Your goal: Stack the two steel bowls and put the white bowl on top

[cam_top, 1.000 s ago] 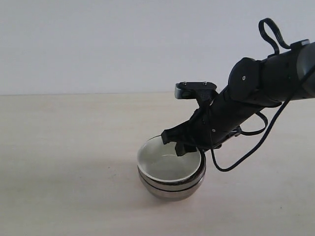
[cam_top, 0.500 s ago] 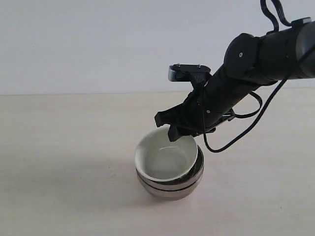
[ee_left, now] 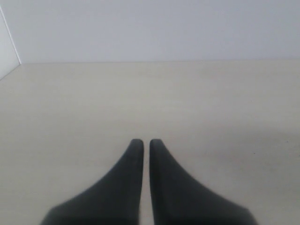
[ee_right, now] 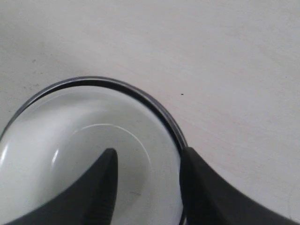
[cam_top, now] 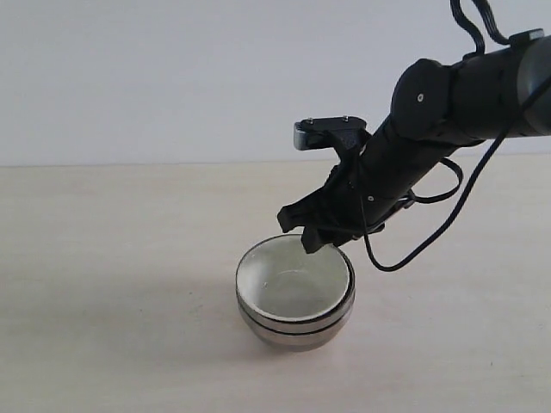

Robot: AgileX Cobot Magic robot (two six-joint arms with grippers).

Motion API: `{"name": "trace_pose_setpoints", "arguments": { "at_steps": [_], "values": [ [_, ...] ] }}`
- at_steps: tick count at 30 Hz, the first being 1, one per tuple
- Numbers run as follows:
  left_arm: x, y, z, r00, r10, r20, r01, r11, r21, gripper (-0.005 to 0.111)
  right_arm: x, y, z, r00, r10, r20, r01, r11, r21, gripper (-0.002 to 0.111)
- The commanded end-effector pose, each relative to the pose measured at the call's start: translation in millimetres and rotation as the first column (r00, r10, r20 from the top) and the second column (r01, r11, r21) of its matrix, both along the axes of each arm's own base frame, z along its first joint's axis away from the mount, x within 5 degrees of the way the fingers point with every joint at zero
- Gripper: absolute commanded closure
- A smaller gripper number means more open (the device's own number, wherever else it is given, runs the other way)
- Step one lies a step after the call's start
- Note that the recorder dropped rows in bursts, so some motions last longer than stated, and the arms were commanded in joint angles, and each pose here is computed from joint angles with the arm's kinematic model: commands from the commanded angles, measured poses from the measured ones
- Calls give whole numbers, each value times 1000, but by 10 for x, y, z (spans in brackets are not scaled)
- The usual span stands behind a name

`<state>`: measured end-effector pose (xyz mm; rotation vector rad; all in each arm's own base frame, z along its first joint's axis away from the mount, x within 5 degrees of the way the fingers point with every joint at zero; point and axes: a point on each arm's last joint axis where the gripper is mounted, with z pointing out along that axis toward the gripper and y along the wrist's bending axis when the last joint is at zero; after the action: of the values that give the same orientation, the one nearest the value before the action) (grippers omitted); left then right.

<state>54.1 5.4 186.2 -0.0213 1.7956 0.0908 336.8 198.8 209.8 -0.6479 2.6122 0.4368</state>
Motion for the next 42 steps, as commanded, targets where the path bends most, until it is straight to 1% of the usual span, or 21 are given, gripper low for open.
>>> {"name": "trace_pose_setpoints", "arguments": {
  "at_steps": [1,8,12,14,15,16,18,20,23,26,29,33,39,42],
  "values": [
    [-1,-1,-10,1000,1,2,-1,1000,-4,103,23,-24,34,1000,-7,29,8,1000,-24,71],
    [-1,-1,-10,1000,1,2,-1,1000,-4,103,31,-27,36,999,-3,41,4,1000,-29,71],
    [-1,-1,-10,1000,1,2,-1,1000,-4,103,9,8,50,1000,-24,12,24,1000,17,71],
    [-1,-1,-10,1000,1,2,-1,1000,-4,103,-54,69,48,999,27,-21,-26,999,36,72],
    [-1,-1,-10,1000,1,2,-1,1000,-4,103,-94,109,47,998,58,-38,-56,997,44,74],
    [-1,-1,-10,1000,1,2,-1,1000,-4,103,-148,161,44,993,98,-57,-95,994,51,79],
    [-1,-1,-10,1000,1,2,-1,1000,-4,103,-244,260,38,981,181,-67,-178,983,40,92],
    [-1,-1,-10,1000,1,2,-1,1000,-4,103,-305,361,38,975,220,-41,-219,975,24,109],
    [-1,-1,-10,1000,1,2,-1,1000,-4,103,-340,497,-12,973,232,-8,-232,972,22,108],
    [-1,-1,-10,1000,1,2,-1,1000,-4,103,-312,512,-139,974,227,-29,-227,974,6,108],
    [-1,-1,-10,1000,1,2,-1,1000,-4,103,-291,502,-289,972,225,-66,-227,973,-36,108],
    [-1,-1,-10,1000,1,2,-1,1000,-4,103,-273,488,-389,973,216,-86,-222,972,-71,108],
    [-1,-1,-10,1000,1,2,-1,1000,-4,103,-224,469,-402,981,189,-47,-193,976,-100,108],
    [-1,-1,-10,1000,1,2,-1,1000,-4,103,-160,422,-520,989,144,-32,-147,974,-173,108]
  ]
}}
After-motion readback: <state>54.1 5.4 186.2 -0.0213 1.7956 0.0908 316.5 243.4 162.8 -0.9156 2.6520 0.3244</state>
